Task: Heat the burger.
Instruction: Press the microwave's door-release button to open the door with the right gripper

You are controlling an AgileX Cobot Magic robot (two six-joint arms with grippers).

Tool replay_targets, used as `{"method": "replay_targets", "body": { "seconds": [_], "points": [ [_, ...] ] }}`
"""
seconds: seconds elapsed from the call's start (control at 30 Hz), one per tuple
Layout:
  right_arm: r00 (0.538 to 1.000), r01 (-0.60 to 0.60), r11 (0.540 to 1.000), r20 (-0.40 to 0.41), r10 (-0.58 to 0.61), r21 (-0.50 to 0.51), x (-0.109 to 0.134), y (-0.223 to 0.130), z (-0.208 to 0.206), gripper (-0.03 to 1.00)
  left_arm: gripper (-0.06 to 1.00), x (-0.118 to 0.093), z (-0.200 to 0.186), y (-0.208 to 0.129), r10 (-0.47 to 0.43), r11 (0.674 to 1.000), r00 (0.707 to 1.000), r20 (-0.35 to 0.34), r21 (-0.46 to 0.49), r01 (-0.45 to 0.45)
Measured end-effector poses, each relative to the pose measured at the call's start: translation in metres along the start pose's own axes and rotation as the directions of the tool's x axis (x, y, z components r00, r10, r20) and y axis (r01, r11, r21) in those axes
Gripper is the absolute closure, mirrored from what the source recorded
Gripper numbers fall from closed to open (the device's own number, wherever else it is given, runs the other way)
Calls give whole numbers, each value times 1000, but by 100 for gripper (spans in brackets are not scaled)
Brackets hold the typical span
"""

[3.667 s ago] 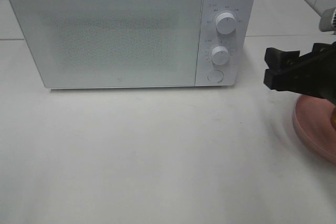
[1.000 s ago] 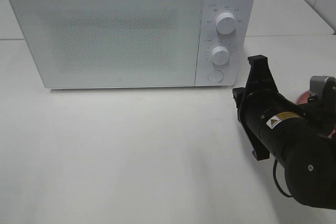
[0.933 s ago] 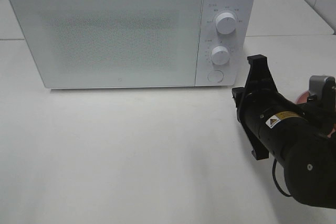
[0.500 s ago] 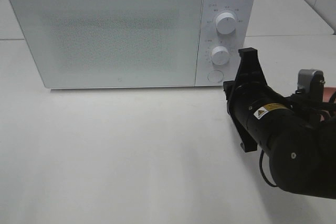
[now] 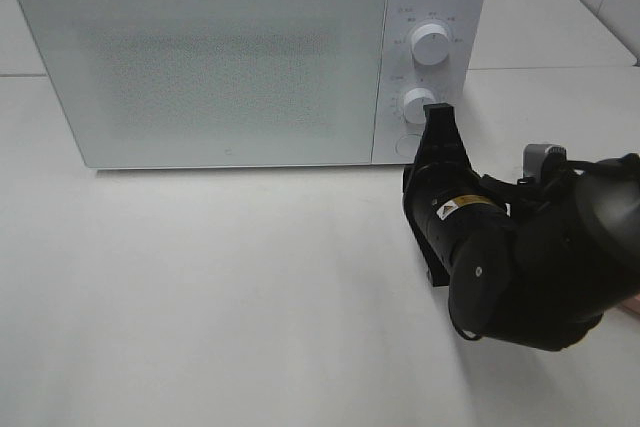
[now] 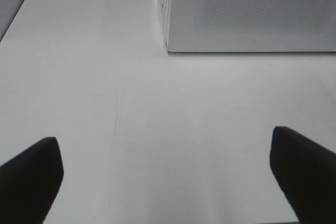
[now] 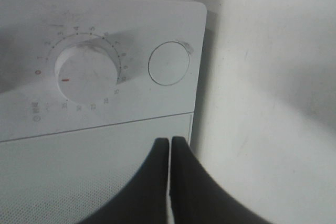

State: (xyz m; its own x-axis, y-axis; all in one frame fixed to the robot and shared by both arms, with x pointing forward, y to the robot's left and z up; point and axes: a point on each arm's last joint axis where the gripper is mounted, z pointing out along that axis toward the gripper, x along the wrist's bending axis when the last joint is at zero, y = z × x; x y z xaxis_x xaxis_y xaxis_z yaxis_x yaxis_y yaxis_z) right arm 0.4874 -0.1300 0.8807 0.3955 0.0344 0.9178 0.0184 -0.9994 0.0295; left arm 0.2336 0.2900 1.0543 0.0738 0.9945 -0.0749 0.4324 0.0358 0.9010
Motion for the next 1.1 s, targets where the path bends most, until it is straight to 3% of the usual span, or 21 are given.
{"method": "replay_targets", "body": {
  "seconds": [0.33, 1.1],
  "points": [
    [998, -47, 998, 37, 49, -45, 3, 3, 30, 96, -5, 0, 0, 0, 0, 1000, 1000, 0, 0, 0],
    [997, -56, 994, 38, 60, -92, 8, 1, 75, 96, -5, 0, 0, 0, 0, 1000, 1000, 0, 0, 0]
  ]
}}
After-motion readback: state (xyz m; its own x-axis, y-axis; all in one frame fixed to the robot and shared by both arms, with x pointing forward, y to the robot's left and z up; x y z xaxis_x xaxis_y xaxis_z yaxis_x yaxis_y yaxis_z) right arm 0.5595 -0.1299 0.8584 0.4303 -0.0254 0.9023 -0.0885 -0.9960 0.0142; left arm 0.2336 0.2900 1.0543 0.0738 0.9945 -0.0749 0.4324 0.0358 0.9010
